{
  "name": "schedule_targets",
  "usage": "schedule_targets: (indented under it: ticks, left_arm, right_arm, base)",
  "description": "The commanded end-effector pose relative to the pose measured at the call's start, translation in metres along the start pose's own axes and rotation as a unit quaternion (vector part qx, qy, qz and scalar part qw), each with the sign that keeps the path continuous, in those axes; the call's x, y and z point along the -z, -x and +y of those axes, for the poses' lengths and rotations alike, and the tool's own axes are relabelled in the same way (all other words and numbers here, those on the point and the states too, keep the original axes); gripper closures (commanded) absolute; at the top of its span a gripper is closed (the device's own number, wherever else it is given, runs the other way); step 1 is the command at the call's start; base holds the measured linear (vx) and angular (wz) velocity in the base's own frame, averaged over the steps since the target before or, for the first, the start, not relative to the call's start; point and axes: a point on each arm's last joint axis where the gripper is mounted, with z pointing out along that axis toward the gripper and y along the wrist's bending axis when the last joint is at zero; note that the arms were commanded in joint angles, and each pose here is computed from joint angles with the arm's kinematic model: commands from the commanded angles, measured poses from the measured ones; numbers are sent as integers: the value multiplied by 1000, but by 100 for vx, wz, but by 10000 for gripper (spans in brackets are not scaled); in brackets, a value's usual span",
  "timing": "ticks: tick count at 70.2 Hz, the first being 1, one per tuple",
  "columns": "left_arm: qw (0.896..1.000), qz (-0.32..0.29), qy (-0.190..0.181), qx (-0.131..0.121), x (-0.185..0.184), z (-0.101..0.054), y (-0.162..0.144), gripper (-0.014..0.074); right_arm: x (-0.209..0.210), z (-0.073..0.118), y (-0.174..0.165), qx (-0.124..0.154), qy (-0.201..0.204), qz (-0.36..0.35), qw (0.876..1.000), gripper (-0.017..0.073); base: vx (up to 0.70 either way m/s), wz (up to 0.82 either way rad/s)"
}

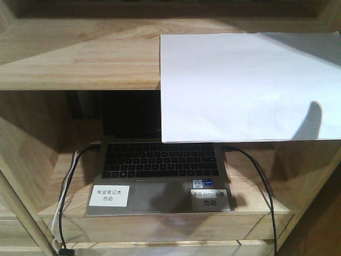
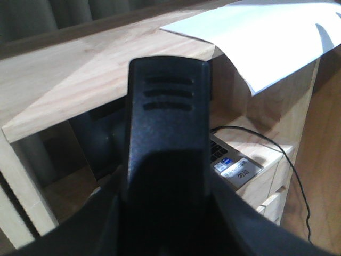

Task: Grab stapler and paper to desk for stapling

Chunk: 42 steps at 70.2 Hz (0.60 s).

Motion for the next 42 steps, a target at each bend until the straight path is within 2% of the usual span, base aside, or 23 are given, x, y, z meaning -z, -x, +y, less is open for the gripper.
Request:
schedule_targets:
  ticks: [1, 42]
  left_arm:
    - [998, -66, 2, 4, 2, 1, 16, 600]
    - [998, -66, 2, 4, 2, 1, 16, 600]
  right_arm:
    - [0, 0, 16, 6, -5, -47, 999, 108]
    - [0, 0, 16, 6, -5, -47, 999, 108]
  base:
    - [0, 0]
    - [0, 0]
